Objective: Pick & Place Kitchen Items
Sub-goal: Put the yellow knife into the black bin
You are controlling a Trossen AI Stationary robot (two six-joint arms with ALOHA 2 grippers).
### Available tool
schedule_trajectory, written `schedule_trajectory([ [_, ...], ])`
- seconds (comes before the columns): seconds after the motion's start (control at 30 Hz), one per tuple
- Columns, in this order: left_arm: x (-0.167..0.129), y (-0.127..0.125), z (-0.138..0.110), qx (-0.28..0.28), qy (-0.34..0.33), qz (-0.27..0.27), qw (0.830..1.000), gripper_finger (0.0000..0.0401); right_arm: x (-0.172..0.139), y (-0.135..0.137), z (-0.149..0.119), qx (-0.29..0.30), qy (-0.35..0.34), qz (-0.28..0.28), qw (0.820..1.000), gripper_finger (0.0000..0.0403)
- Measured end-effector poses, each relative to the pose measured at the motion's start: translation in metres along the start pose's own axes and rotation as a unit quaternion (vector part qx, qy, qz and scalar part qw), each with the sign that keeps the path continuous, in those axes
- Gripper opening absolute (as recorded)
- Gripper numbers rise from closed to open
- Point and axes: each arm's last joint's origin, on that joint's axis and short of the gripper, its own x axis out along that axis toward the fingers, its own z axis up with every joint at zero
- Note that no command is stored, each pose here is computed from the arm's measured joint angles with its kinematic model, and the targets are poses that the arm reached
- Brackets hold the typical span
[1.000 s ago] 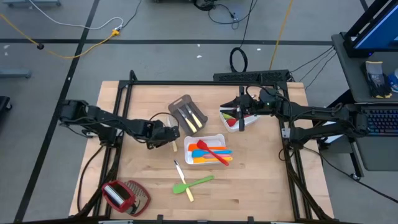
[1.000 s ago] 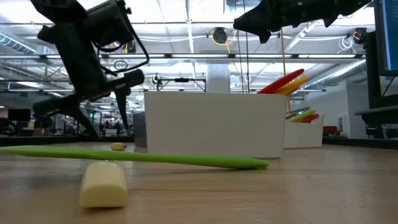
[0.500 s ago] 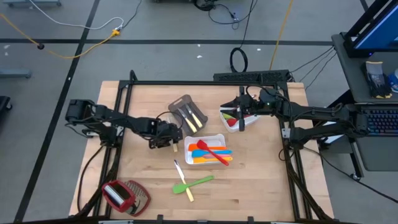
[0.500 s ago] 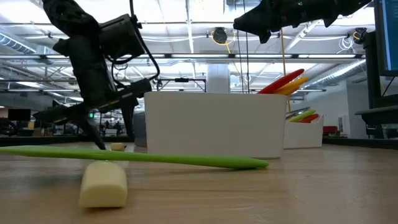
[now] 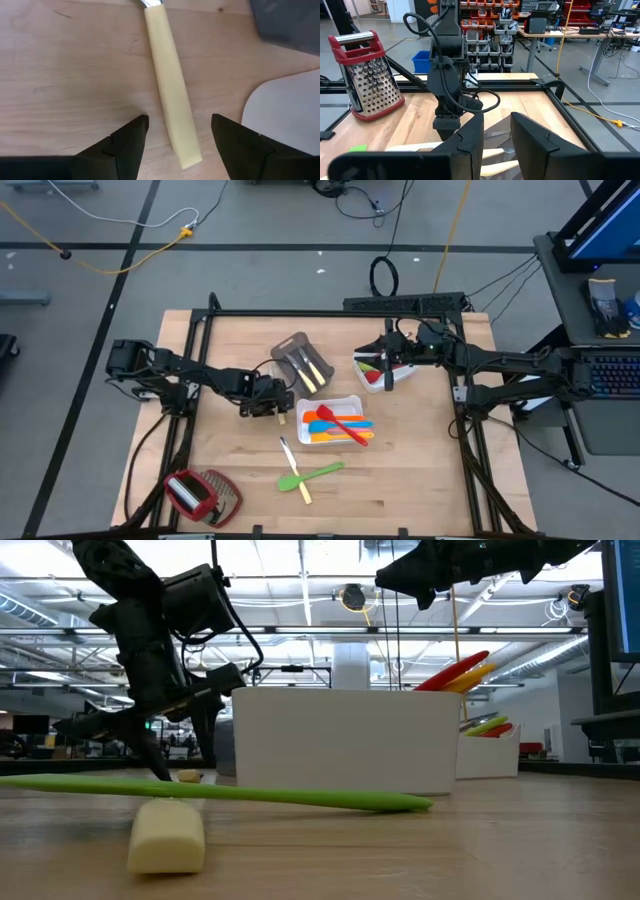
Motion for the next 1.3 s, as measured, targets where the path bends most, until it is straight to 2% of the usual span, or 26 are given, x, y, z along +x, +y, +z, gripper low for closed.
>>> schedule_trajectory([
  [0.13, 0.0, 0.0008, 0.0004, -0.006, 0.0, 0.004, 1.0, 0.0216, 0.0, 0.0, 0.0, 0.0, 0.0, 0.0, 1.0, 0.0089],
  [0.4, 0.0, 0.0041, 0.0006, -0.009, -0.004, 0.021, 1.0, 0.0098, 0.0, 0.0, 0.0, 0.0, 0.0, 0.0, 1.0, 0.0089],
  [0.53, -0.0004, 0.0037, 0.0006, -0.008, -0.006, 0.018, 1.0, 0.0062, 0.0, 0.0, 0.0, 0.0, 0.0, 0.0, 1.0, 0.0089],
  [0.67, -0.0004, 0.0037, 0.0002, 0.001, -0.005, 0.018, 1.0, 0.0058, 0.0, 0.0, 0.0, 0.0, 0.0, 0.0, 1.0, 0.0089],
  [0.87, -0.0004, 0.0037, -0.0001, 0.0, 0.001, 0.019, 1.0, 0.0077, 0.0, 0.0, 0.0, 0.0, 0.0, 0.0, 1.0, 0.0089],
  [1.3, -0.005, 0.0067, 0.0, -0.115, -0.014, 0.026, 0.993, 0.0081, 0.0, 0.0, 0.0, 0.0, 0.0, 0.0, 1.0, 0.0089],
])
